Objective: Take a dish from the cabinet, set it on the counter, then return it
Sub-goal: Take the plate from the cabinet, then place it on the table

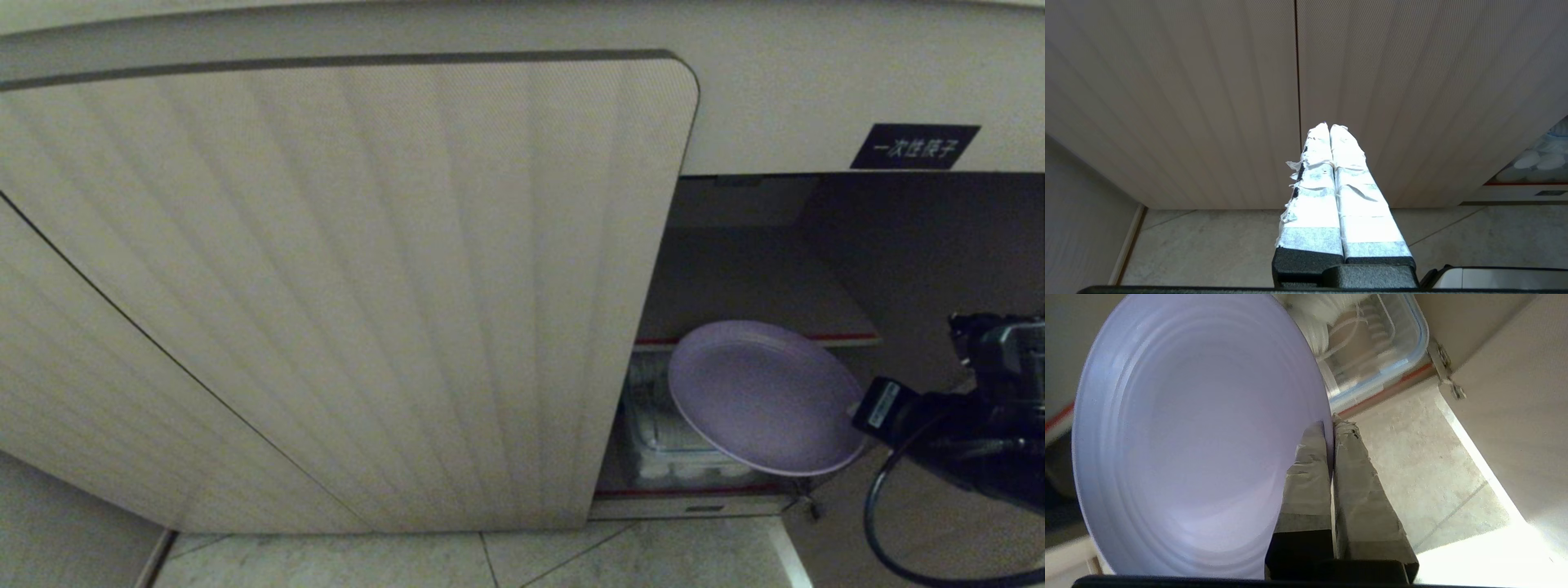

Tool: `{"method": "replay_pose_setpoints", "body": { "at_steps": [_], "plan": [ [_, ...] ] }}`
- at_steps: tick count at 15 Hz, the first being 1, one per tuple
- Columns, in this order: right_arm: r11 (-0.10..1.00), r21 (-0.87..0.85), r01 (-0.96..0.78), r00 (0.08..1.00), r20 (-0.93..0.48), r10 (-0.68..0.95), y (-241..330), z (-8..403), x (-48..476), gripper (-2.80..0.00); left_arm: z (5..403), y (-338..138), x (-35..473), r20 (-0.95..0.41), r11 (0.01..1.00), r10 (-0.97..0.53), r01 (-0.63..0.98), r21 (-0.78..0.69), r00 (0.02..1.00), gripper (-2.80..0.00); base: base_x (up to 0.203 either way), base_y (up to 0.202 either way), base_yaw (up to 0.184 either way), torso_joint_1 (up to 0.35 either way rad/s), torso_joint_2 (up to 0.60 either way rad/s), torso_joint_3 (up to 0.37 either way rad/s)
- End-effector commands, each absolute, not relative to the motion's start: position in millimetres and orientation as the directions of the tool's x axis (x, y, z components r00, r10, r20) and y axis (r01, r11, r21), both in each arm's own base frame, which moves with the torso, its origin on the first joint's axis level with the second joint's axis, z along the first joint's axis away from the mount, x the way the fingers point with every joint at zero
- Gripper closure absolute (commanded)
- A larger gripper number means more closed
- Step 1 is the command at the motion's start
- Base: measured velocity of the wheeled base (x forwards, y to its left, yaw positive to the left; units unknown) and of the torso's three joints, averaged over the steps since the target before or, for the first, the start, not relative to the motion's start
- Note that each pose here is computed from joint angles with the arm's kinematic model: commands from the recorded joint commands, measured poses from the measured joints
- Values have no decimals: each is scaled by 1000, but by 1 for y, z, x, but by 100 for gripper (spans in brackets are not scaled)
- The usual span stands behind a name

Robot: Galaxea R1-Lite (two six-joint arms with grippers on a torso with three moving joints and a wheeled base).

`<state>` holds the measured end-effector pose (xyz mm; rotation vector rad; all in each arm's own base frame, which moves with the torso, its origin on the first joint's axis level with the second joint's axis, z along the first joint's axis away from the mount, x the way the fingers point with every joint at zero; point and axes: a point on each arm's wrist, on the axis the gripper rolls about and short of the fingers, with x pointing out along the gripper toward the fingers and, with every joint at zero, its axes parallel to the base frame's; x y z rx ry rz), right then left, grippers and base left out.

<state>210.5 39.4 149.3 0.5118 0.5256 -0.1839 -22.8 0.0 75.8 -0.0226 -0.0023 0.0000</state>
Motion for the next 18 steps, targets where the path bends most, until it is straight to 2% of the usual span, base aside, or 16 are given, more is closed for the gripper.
{"method": "replay_pose_setpoints", "body": {
  "at_steps": [1, 18],
  "plan": [
    [861, 425, 280, 858, -513, -26, 40, 150, 200, 0, 76, 0, -23, 3, 1000, 0, 0, -23, 1000, 0, 0, 0, 0, 0, 0, 0],
    [876, 407, 259, 843, -538, 1, 40, 139, 170, 0, 76, 0, -23, 3, 1000, 0, 0, -23, 1000, 0, 0, 0, 0, 0, 0, 0]
  ]
}}
